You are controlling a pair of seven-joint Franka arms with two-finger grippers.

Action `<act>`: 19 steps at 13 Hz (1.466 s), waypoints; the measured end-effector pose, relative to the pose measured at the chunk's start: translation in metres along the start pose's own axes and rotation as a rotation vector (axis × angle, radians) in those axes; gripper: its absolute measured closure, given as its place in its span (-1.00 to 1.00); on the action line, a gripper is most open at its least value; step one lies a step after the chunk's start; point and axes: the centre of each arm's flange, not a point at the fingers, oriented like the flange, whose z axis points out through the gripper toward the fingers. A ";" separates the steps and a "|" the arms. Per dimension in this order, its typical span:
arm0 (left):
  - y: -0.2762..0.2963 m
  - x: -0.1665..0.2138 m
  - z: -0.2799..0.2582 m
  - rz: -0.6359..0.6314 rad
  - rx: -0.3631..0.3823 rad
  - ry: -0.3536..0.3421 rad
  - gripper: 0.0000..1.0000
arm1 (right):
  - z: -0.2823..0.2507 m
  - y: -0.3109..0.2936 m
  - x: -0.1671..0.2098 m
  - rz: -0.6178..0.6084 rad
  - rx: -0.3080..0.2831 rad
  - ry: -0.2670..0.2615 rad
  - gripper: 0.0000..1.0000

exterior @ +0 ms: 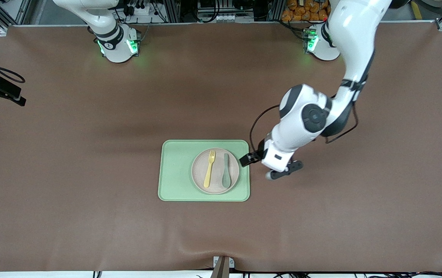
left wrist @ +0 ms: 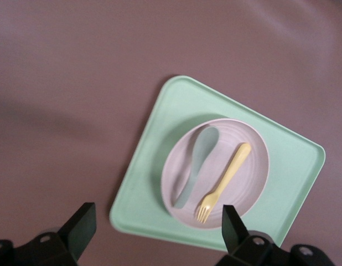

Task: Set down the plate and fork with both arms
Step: 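Open the left gripper to release the plate rim, then retract the left gripper while the right gripper moves toward the placemat, then move the right gripper over the plate toward the yellow fork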

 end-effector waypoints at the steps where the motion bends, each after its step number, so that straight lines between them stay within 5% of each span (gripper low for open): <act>1: -0.011 0.007 -0.031 -0.016 0.026 -0.001 -1.00 | 0.000 -0.001 0.001 -0.002 0.001 0.000 -1.00; 6: -0.096 0.052 -0.157 -0.107 0.162 0.065 -1.00 | 0.045 -0.031 0.029 -0.051 -0.002 -0.044 -1.00; 9: -0.137 0.058 -0.208 -0.057 0.243 0.082 -1.00 | 0.045 -0.046 0.029 -0.070 0.006 -0.049 -1.00; 12: -0.183 0.063 -0.261 0.008 0.258 0.073 -1.00 | 0.048 -0.054 0.030 -0.071 0.066 -0.055 -1.00; 19: -0.220 0.061 -0.298 0.133 0.265 0.064 -1.00 | 0.085 -0.075 0.049 -0.153 0.087 -0.081 -1.00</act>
